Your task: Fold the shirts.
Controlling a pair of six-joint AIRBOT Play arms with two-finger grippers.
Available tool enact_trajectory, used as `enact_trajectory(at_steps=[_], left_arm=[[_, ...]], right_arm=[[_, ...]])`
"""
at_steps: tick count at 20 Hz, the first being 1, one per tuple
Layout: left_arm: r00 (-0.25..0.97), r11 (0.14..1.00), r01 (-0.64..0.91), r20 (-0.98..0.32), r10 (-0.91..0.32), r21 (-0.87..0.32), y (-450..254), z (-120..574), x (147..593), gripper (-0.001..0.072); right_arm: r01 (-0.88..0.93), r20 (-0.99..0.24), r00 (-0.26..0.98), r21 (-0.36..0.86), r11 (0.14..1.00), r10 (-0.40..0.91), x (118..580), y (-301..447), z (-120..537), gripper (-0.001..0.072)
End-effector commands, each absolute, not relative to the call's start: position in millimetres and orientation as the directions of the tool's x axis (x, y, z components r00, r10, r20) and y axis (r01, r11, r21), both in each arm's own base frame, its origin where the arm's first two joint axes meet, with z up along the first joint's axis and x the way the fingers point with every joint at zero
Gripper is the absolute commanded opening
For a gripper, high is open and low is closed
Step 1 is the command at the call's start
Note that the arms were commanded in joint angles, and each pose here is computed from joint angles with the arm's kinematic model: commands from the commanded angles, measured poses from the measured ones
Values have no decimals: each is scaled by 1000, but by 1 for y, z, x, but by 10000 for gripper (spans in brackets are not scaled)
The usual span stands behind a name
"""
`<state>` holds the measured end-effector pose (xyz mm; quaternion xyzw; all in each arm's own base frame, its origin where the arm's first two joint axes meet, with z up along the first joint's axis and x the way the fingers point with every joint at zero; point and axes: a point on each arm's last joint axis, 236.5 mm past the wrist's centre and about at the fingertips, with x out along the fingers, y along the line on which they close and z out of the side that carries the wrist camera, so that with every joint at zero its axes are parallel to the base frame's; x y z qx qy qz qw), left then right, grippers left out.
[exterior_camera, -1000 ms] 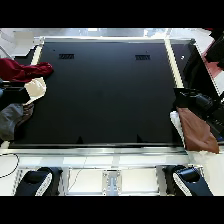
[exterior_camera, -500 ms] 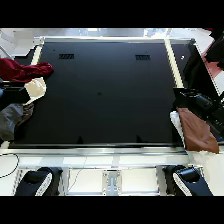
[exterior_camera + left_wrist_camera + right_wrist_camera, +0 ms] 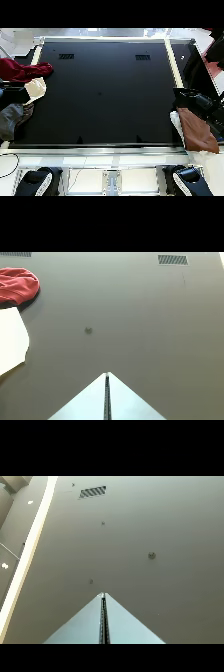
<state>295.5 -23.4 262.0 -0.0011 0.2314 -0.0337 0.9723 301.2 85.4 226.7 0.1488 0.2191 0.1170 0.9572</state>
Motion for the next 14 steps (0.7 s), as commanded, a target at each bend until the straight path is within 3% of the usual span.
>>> enact_trajectory(at_steps=[1,11,14], left_arm=[[891,998,65,-449,-66,-17,-23,262,295,8],[893,998,64,-445,-64,-15,-23,263,296,8],[923,998,23,-386,1,58,-8,277,303,8]], right_arm=[[-160,-385,876,336,928,290,301,86,227,14],[-160,-385,876,336,928,290,301,86,227,14],[-160,-385,876,336,928,290,301,86,227,14]])
